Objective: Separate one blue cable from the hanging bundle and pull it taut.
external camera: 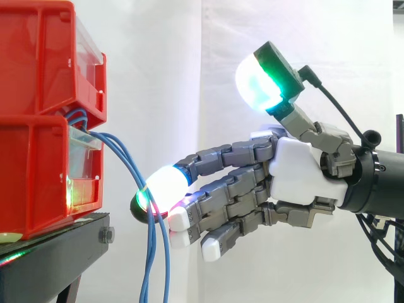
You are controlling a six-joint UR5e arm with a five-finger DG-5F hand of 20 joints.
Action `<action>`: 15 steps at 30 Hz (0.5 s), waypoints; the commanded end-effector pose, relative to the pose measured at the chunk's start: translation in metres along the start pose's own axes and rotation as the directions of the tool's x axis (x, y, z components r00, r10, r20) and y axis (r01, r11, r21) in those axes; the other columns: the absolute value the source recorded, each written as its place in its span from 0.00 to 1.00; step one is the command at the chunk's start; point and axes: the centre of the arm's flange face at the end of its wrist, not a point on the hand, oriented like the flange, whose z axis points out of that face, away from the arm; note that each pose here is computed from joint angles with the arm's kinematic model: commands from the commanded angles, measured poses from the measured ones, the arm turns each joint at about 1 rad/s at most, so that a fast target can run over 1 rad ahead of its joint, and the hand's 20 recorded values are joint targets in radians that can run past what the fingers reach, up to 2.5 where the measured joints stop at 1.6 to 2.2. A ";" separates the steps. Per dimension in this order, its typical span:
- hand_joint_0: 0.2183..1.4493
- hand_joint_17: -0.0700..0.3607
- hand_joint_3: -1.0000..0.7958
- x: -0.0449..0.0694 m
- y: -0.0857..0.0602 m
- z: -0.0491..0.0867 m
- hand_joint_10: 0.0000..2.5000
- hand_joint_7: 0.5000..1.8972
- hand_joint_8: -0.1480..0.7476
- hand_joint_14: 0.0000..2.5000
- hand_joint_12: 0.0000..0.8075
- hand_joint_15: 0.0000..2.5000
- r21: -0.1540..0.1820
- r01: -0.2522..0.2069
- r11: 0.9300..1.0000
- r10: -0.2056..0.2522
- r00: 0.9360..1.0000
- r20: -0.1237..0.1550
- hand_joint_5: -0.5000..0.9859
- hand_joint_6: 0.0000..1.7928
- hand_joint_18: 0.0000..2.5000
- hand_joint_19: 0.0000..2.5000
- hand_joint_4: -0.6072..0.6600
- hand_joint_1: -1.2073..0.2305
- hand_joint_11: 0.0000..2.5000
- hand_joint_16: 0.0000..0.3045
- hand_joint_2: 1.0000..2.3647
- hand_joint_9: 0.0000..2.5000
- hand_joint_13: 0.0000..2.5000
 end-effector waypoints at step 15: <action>0.07 0.60 0.28 0.045 -0.028 0.008 0.00 0.10 0.51 0.00 0.48 0.11 -0.005 -0.062 0.998 0.062 0.998 0.020 0.24 0.28 0.24 0.11 0.75 0.60 0.04 0.28 0.00 0.25 0.21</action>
